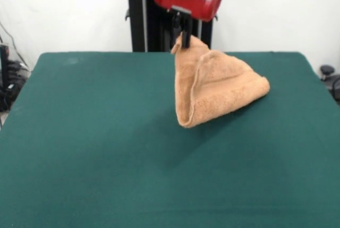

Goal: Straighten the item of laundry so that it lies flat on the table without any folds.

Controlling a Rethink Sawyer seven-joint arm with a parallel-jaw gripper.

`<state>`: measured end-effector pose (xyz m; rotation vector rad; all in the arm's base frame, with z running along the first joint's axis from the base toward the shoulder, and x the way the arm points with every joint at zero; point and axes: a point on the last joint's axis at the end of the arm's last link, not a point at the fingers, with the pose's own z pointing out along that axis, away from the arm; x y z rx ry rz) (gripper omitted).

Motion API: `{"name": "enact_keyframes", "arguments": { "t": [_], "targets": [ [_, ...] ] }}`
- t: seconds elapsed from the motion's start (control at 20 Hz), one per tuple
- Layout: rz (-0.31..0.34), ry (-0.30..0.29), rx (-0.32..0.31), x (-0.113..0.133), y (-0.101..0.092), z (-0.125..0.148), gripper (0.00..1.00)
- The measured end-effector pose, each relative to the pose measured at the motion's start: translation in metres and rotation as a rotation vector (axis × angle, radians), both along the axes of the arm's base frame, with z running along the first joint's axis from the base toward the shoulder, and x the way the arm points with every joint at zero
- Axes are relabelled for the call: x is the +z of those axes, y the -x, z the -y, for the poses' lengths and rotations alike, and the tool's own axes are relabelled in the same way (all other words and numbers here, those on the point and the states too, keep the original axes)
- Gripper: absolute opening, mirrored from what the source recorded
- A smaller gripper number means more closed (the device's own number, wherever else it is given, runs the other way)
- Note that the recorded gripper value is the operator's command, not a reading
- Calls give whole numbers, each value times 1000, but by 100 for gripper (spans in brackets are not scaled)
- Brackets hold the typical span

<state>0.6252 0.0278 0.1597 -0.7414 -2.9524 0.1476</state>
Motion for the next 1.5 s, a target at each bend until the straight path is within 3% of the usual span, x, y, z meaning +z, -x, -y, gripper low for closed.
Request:
{"name": "enact_keyframes", "arguments": {
  "t": [0.5, 0.75, 1.15, 1.5],
  "targets": [
    [-48, 33, 8, 60, 13, -12, 0],
    [-47, 53, 13, 72, 17, -16, 0],
    [-59, 56, 15, 67, 20, -17, 0],
    [-22, 21, -81, 44, 18, 33, 0]
  ]
}}
